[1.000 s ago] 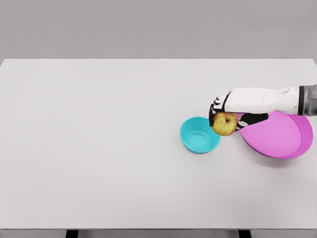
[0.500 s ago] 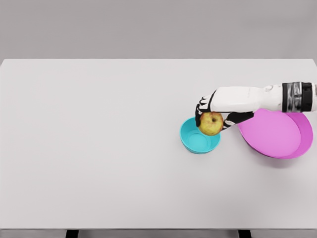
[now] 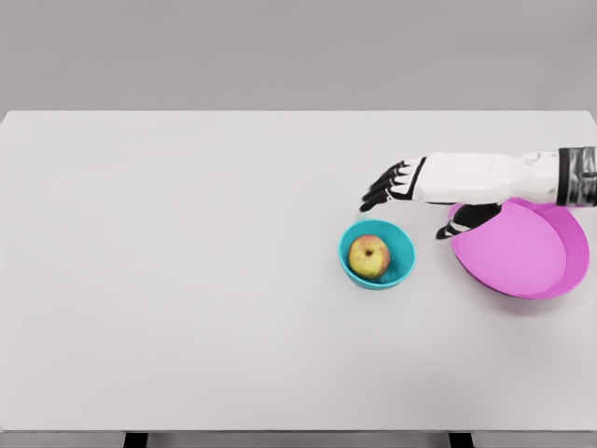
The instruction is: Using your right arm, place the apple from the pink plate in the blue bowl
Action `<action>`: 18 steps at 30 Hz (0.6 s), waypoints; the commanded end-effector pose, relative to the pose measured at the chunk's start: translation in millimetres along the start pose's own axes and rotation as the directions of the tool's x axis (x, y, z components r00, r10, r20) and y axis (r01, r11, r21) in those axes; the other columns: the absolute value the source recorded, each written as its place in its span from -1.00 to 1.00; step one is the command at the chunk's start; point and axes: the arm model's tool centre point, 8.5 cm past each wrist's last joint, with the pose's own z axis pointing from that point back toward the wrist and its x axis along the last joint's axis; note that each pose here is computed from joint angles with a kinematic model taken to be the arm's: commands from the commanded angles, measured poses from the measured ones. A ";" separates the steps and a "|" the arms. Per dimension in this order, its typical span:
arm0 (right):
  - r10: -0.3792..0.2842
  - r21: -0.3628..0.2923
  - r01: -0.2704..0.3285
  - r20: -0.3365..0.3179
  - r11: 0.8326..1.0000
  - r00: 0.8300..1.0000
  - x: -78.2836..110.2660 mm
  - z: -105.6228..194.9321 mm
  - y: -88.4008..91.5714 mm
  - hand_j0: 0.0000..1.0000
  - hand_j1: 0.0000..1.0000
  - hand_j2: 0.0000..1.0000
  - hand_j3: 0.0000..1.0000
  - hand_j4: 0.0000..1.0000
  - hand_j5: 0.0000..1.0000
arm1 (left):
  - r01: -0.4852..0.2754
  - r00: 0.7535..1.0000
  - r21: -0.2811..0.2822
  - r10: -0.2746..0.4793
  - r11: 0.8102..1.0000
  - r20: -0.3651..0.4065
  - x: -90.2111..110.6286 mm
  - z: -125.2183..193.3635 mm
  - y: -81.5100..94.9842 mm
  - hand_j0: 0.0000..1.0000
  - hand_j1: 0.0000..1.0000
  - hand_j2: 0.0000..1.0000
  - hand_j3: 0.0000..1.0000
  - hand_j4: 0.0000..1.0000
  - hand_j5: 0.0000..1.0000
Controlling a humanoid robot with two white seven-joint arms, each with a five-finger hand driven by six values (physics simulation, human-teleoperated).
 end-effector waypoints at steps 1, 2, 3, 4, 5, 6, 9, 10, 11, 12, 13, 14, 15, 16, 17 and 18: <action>0.036 -0.030 -0.037 -0.035 0.999 0.999 4.8 23.4 -16.2 1.00 1.00 1.00 1.00 1.00 1.00 | -0.001 1.000 0.000 0.001 1.000 -0.001 -0.2 0.0 0.2 1.00 1.00 1.00 1.00 1.00 1.00; 0.044 -0.033 -0.046 -0.063 0.998 0.997 3.5 35.3 -19.5 1.00 1.00 1.00 1.00 1.00 1.00 | -0.001 1.000 0.001 0.001 1.000 -0.002 -1.0 0.1 0.8 1.00 1.00 1.00 1.00 1.00 1.00; 0.045 -0.036 -0.048 -0.088 0.998 0.995 1.9 45.5 -20.7 1.00 1.00 1.00 1.00 1.00 1.00 | -0.001 1.000 0.000 0.001 1.000 -0.001 -0.2 0.0 0.2 1.00 1.00 1.00 1.00 1.00 1.00; 0.030 -0.030 -0.033 -0.086 0.999 0.996 1.3 44.6 -14.1 1.00 1.00 1.00 1.00 1.00 1.00 | -0.001 1.000 0.000 0.001 1.000 -0.001 -0.2 0.0 0.2 1.00 1.00 1.00 1.00 1.00 1.00; 0.022 -0.028 -0.024 -0.082 0.999 0.996 1.3 42.7 -10.5 1.00 1.00 1.00 1.00 1.00 1.00 | -0.001 1.000 -0.001 0.001 1.000 0.001 0.2 0.0 -0.1 1.00 1.00 1.00 1.00 1.00 1.00; 0.020 -0.027 -0.022 -0.083 0.999 0.996 1.1 43.2 -9.7 1.00 1.00 1.00 1.00 1.00 1.00 | -0.001 1.000 0.000 0.001 1.000 -0.001 -0.6 0.0 0.5 1.00 1.00 1.00 1.00 1.00 1.00; 0.008 -0.067 -0.014 -0.089 0.998 0.996 1.1 50.1 -14.4 1.00 1.00 1.00 1.00 1.00 1.00 | -0.001 1.000 0.000 0.001 1.000 -0.001 -0.2 0.0 0.2 1.00 1.00 1.00 1.00 1.00 1.00; -0.008 -0.057 0.003 -0.081 0.998 0.997 1.3 49.5 -10.6 1.00 1.00 1.00 1.00 1.00 1.00 | 0.001 1.000 0.000 -0.001 1.000 -0.001 -0.2 0.0 0.2 1.00 1.00 1.00 1.00 1.00 1.00; -0.013 -0.052 0.010 -0.076 0.999 0.997 1.5 47.8 -8.0 1.00 1.00 1.00 1.00 1.00 1.00 | 0.001 1.000 -0.001 -0.001 1.000 0.000 0.2 0.0 -0.2 1.00 1.00 1.00 1.00 1.00 1.00; -0.023 -0.051 0.019 -0.074 0.999 0.997 1.2 46.9 -3.6 1.00 1.00 1.00 1.00 1.00 1.00 | -0.001 1.000 -0.001 0.001 1.000 0.001 0.2 0.0 -0.1 1.00 1.00 1.00 1.00 1.00 1.00; -0.026 -0.046 0.023 -0.077 0.999 0.997 1.0 47.8 -1.9 1.00 1.00 1.00 1.00 1.00 1.00 | 0.001 1.000 -0.001 -0.001 1.000 0.000 0.2 0.0 -0.2 1.00 1.00 1.00 1.00 1.00 1.00; -0.024 -0.048 0.020 -0.083 0.999 0.996 0.7 50.6 -3.3 1.00 1.00 1.00 1.00 1.00 1.00 | 0.001 1.000 -0.001 -0.001 1.000 0.000 0.2 0.0 -0.2 1.00 1.00 1.00 1.00 1.00 1.00; -0.011 -0.061 0.006 -0.089 0.998 0.996 1.1 54.2 -9.6 1.00 1.00 1.00 1.00 1.00 1.00 | -0.001 1.000 0.000 0.001 1.000 -0.001 -0.2 0.0 0.2 1.00 1.00 1.00 1.00 1.00 1.00; -0.009 -0.064 0.003 -0.087 0.998 0.996 2.0 53.8 -10.5 1.00 1.00 1.00 1.00 1.00 1.00 | -0.001 1.000 -0.001 0.001 1.000 0.001 0.2 0.0 -0.1 1.00 1.00 1.00 1.00 1.00 1.00; -0.011 -0.061 0.006 -0.082 0.998 0.997 3.4 52.9 -8.4 1.00 1.00 1.00 1.00 1.00 1.00 | -0.001 1.000 0.000 0.001 1.000 -0.001 -0.2 0.0 0.2 1.00 1.00 1.00 1.00 1.00 1.00; -0.018 -0.059 0.013 -0.083 0.998 0.996 3.1 53.5 -6.0 1.00 1.00 1.00 1.00 1.00 1.00 | 0.001 1.000 0.000 -0.001 1.000 -0.001 -0.2 0.0 0.2 1.00 1.00 1.00 1.00 1.00 1.00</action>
